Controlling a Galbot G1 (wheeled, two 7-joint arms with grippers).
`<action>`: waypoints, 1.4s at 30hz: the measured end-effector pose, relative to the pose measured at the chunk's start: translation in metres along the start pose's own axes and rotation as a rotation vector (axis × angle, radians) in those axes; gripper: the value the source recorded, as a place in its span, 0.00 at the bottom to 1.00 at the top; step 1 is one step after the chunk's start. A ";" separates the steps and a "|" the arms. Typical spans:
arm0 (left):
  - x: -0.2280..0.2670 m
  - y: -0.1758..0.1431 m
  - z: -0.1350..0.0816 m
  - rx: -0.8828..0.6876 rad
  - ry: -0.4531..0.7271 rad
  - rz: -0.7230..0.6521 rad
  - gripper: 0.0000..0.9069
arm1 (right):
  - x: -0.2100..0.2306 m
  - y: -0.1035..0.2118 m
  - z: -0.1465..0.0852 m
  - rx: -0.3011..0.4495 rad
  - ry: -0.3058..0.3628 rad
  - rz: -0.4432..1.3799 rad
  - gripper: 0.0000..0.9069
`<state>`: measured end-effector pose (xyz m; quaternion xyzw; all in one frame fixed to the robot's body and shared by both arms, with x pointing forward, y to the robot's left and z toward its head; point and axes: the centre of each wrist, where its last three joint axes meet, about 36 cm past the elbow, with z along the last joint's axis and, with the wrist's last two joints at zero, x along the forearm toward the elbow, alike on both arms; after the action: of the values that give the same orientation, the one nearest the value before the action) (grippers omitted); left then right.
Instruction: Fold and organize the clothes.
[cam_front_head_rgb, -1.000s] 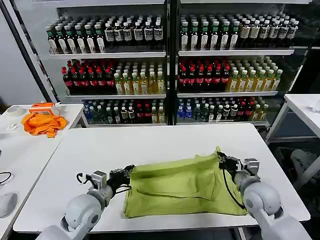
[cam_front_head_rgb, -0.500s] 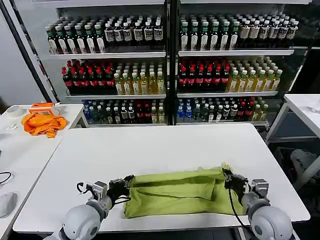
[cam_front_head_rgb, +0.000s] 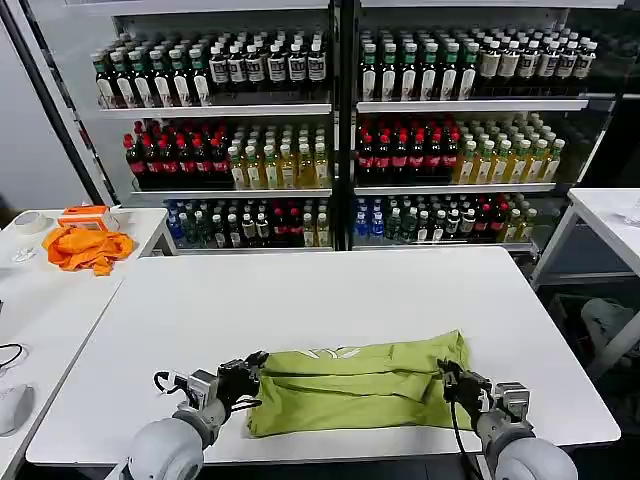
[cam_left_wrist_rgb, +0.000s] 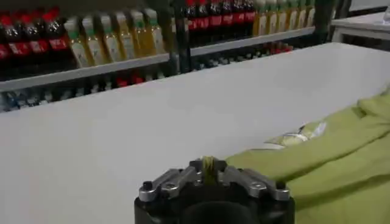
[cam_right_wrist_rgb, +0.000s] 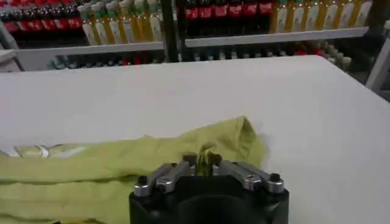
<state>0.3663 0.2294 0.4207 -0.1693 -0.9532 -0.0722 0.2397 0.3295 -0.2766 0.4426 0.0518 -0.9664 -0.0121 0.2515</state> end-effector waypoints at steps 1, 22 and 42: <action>0.001 -0.002 0.000 0.005 -0.007 -0.004 1.00 | 0.002 0.000 0.000 0.002 -0.005 0.002 1.00; 0.000 -0.056 0.022 0.230 -0.084 -0.110 1.00 | 0.028 0.003 0.015 0.007 -0.039 0.068 1.00; -0.013 -0.089 0.055 0.326 -0.044 -0.181 0.09 | 0.030 0.006 0.021 -0.003 -0.049 0.086 1.00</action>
<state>0.3211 0.1551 0.3611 -0.0434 -0.9687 0.0655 0.2354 0.2929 -0.2736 0.4389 0.0095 -0.9736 -0.0041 0.2281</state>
